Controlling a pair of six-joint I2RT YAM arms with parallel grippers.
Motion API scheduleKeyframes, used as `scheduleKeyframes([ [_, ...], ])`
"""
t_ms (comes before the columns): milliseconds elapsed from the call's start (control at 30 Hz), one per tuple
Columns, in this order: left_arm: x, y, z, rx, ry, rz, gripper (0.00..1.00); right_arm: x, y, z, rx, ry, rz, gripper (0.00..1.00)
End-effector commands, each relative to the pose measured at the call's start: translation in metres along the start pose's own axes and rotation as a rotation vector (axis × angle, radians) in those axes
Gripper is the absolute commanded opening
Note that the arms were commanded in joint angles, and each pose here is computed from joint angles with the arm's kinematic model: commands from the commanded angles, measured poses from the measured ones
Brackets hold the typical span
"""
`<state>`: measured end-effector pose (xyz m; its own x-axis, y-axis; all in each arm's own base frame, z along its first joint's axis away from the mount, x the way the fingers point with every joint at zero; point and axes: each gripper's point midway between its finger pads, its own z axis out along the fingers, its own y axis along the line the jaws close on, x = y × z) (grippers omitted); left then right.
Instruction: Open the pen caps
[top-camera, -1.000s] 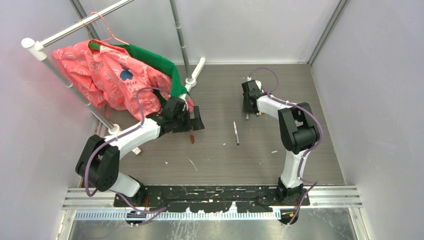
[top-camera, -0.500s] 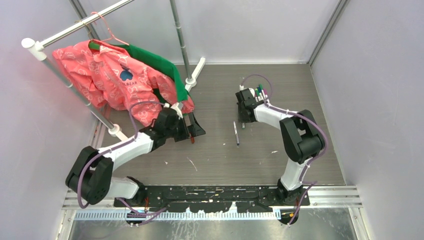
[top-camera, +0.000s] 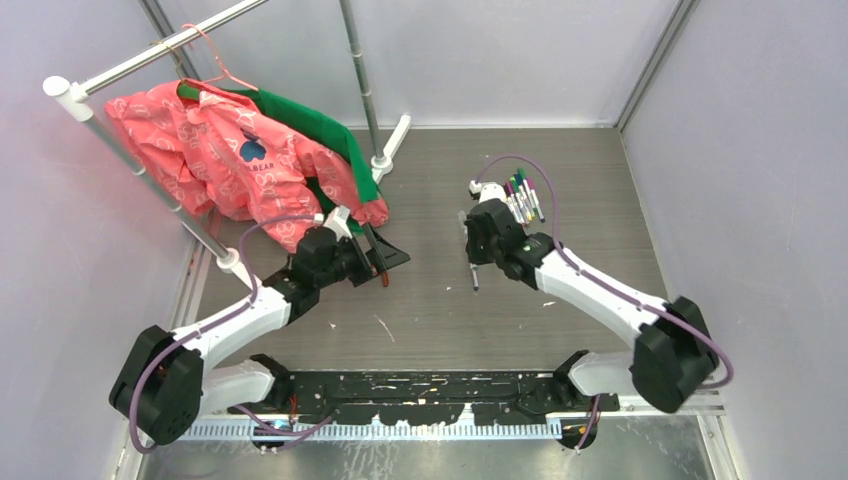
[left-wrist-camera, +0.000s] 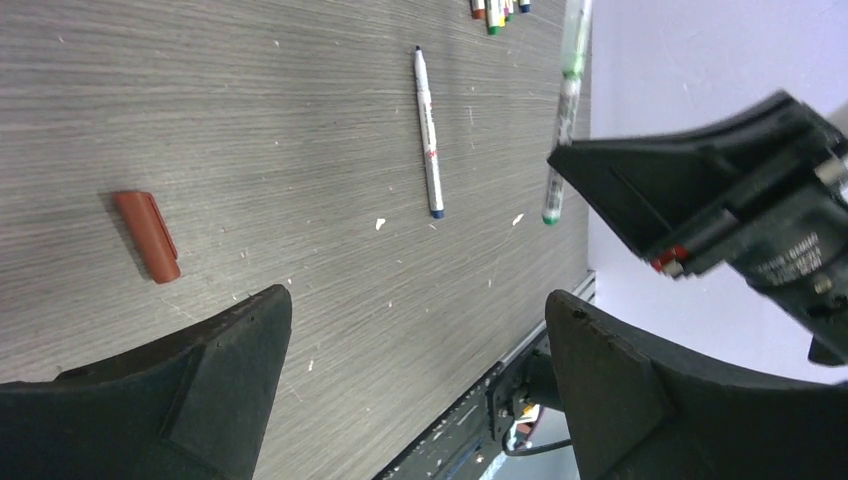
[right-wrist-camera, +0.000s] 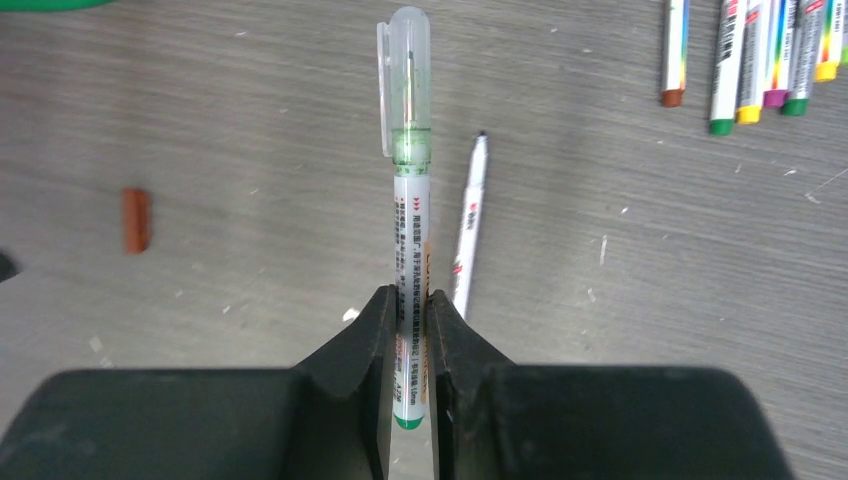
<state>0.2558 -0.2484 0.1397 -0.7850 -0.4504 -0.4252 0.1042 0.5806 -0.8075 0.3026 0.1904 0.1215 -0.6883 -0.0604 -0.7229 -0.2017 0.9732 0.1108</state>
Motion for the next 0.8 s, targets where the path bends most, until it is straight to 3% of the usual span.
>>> scheduleKeyframes([
  [0, -0.013, -0.030, -0.007, 0.094, -0.067, -0.050, 0.95, 0.000, 0.025, -0.034, -0.116, -0.055, 0.034, 0.01],
  [367, -0.011, -0.063, -0.008, 0.131, -0.093, -0.092, 0.88, 0.023, 0.089, -0.059, -0.231, -0.087, -0.021, 0.01],
  [767, 0.001, -0.064, 0.014, 0.097, -0.077, -0.112, 0.72, 0.040, 0.129, -0.070, -0.290, -0.094, -0.063, 0.01],
])
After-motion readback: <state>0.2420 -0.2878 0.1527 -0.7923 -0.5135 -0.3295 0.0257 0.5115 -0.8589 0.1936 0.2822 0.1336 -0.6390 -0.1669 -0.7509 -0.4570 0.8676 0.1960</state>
